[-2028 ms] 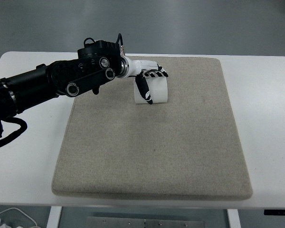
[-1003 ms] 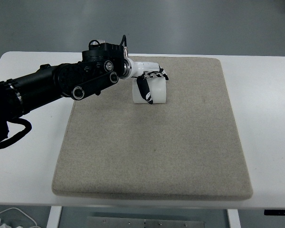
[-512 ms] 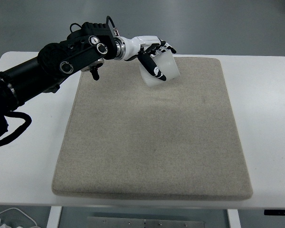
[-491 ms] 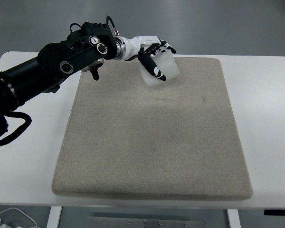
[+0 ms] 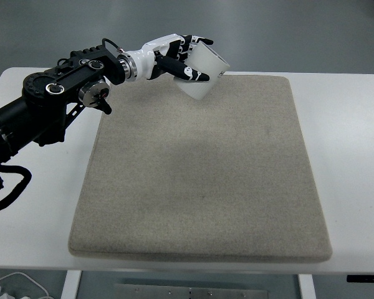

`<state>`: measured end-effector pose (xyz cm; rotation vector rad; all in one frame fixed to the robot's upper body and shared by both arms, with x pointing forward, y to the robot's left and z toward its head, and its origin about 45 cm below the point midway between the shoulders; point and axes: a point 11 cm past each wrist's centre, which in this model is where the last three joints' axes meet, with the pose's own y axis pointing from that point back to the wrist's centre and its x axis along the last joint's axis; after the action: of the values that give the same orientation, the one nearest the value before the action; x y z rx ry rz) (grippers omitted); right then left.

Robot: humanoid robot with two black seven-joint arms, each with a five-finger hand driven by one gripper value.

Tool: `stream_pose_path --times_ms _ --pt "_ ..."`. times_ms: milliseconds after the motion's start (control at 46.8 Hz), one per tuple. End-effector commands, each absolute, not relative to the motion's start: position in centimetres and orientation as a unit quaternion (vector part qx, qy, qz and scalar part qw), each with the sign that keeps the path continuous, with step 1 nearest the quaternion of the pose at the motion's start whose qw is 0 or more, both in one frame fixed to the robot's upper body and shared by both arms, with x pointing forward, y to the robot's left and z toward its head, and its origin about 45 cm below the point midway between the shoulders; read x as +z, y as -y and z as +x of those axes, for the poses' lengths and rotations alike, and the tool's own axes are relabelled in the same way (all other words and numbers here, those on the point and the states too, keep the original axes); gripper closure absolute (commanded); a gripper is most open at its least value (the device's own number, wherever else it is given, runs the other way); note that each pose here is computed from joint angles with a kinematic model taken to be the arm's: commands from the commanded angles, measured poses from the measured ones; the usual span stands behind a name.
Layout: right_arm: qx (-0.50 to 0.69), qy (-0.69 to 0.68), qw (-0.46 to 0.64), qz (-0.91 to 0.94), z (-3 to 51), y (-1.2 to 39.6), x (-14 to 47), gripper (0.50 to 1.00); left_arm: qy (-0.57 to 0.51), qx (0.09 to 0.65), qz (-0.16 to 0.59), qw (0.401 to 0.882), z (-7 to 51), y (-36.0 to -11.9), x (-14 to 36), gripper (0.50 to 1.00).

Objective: Flip white cup upright
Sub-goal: 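Lift the cup with the left hand and rotate it opening-up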

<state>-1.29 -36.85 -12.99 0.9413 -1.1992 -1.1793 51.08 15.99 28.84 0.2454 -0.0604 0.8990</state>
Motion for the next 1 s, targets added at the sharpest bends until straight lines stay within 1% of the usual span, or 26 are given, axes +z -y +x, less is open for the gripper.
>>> stream_pose_path --times_ms 0,213,406,534,704,768,833,897,982 --pt "-0.503 0.511 0.571 0.401 -1.3 36.8 -13.0 0.57 0.036 0.435 0.095 0.895 51.1 -16.0 29.3 1.0" --pt "-0.503 0.511 0.571 0.401 -1.3 36.8 -13.0 0.57 0.049 0.436 0.05 0.897 51.0 -16.1 29.7 1.0" --pt "-0.503 0.511 0.571 0.401 -1.3 36.8 -13.0 0.572 0.046 0.46 0.014 0.887 50.7 -16.8 28.7 1.0" --pt "-0.502 0.511 0.57 0.402 -1.2 36.8 -13.0 0.572 0.046 0.455 -0.012 0.889 50.1 -15.8 28.0 1.0" --pt "-0.503 0.511 0.571 0.401 -1.3 36.8 -13.0 0.57 0.046 0.451 -0.039 0.891 49.4 -15.2 27.1 1.0" --pt "-0.502 0.511 0.57 0.402 -1.2 36.8 -13.0 0.57 0.048 0.451 -0.045 0.89 49.3 -15.1 27.1 1.0" --pt "-0.503 0.511 0.571 0.401 -1.3 36.8 -13.0 0.57 0.052 0.458 -0.05 0.886 49.3 -15.6 26.9 1.0" --pt "-0.503 0.511 0.571 0.401 -1.3 36.8 -13.0 0.57 0.057 0.461 -0.054 0.884 49.0 -15.4 26.2 1.0" --pt "-0.503 0.511 0.571 0.401 -1.3 36.8 -13.0 0.572 0.066 0.469 -0.066 0.878 48.8 -15.9 25.7 1.0"
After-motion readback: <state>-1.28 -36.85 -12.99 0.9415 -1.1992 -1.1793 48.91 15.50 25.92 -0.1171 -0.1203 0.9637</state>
